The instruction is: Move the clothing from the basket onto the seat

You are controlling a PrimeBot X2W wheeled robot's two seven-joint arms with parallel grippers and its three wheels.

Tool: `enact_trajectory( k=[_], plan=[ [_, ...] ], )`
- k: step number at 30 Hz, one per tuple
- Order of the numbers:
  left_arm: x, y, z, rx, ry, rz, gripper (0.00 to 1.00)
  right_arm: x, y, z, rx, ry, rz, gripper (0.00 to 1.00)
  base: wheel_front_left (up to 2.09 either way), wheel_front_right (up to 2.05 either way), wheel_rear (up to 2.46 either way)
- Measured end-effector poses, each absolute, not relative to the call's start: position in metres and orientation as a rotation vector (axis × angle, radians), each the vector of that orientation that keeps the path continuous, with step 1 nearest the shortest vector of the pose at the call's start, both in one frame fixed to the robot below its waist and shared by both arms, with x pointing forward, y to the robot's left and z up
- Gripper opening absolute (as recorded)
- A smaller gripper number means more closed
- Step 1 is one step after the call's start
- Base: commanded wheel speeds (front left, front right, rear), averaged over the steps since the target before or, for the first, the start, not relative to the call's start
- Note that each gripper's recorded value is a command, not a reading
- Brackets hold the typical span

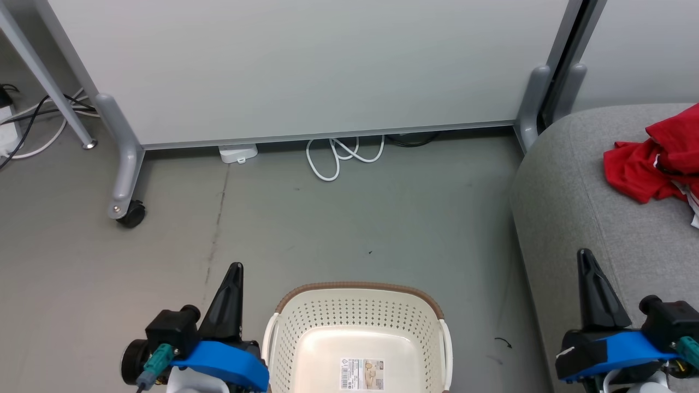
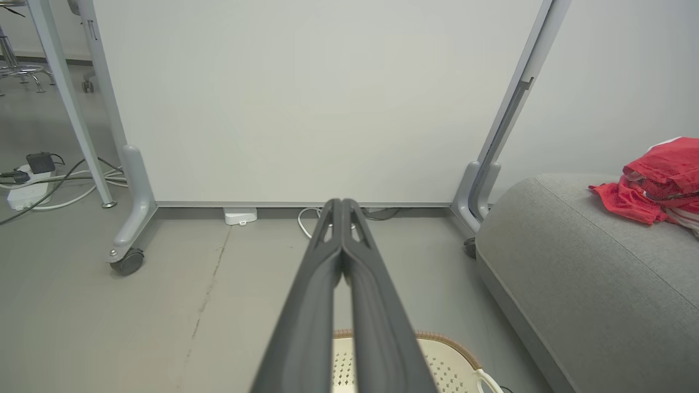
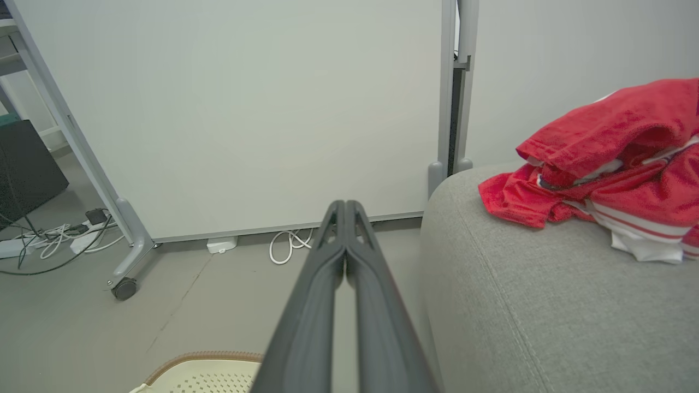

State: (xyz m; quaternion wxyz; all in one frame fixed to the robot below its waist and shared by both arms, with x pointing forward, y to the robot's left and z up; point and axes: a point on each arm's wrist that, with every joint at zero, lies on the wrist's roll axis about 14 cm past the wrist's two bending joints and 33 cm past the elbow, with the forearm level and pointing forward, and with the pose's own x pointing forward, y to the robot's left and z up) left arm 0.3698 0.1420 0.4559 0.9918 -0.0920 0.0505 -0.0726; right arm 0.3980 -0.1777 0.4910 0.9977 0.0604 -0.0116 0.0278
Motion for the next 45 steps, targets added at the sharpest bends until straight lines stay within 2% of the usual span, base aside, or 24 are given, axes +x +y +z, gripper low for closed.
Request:
enact_trajectory(
  k=[22, 45],
  plan=[
    [0.376, 0.167, 0.460, -0.563, 0.124, -0.014, 0.00, 0.395, -0.190, 0.486, 0.524, 0.018, -0.022, 0.00, 0.00, 0.00, 0.00],
    [0.379, 0.182, 0.467, -0.880, 0.114, 0.047, 0.00, 0.393, -0.194, 0.485, 0.852, 0.041, -0.054, 0.00, 0.00, 0.00, 0.00]
  ],
)
